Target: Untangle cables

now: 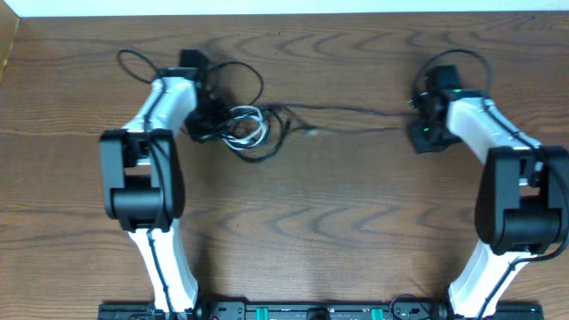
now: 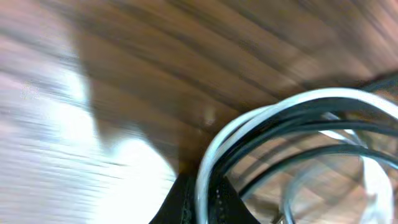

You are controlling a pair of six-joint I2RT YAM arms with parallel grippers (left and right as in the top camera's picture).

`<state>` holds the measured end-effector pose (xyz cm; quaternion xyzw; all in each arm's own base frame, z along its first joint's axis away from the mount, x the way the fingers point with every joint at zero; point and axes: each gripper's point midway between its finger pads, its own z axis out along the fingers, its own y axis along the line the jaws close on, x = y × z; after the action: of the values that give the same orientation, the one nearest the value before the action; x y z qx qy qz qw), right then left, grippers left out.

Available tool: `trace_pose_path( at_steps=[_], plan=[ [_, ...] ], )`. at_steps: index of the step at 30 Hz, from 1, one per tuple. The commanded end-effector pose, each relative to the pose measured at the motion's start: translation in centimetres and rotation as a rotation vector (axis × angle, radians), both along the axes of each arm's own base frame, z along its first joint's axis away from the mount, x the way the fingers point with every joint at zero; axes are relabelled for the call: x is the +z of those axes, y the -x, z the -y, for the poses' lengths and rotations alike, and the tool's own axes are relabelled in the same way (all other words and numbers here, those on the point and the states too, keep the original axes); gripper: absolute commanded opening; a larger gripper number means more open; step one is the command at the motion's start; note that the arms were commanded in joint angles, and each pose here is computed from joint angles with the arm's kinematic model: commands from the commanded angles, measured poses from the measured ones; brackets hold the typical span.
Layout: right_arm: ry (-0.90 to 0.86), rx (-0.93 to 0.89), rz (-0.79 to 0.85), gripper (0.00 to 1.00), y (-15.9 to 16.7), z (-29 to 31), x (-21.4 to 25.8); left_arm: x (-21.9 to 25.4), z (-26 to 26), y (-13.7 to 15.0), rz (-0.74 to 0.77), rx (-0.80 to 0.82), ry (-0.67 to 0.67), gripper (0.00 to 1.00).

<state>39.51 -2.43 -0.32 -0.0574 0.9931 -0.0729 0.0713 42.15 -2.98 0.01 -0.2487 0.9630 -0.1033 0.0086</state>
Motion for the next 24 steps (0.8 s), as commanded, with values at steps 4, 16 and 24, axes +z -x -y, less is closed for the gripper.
trace_pose_path(
  at_steps=[4,16,24],
  plan=[
    [0.082,-0.231,-0.119,0.01,3.8,8.6,-5.1,-2.4,-7.9,2.1,-0.088,0.129,-0.123,0.07],
    [-0.062,-0.591,0.032,0.01,4.2,17.9,-4.2,-2.4,-10.2,2.8,-0.108,0.199,-0.099,0.07],
    [-0.186,-0.504,0.059,0.02,0.0,16.7,1.6,-2.4,-9.9,2.7,-0.105,0.198,-0.088,0.08]
  ],
)
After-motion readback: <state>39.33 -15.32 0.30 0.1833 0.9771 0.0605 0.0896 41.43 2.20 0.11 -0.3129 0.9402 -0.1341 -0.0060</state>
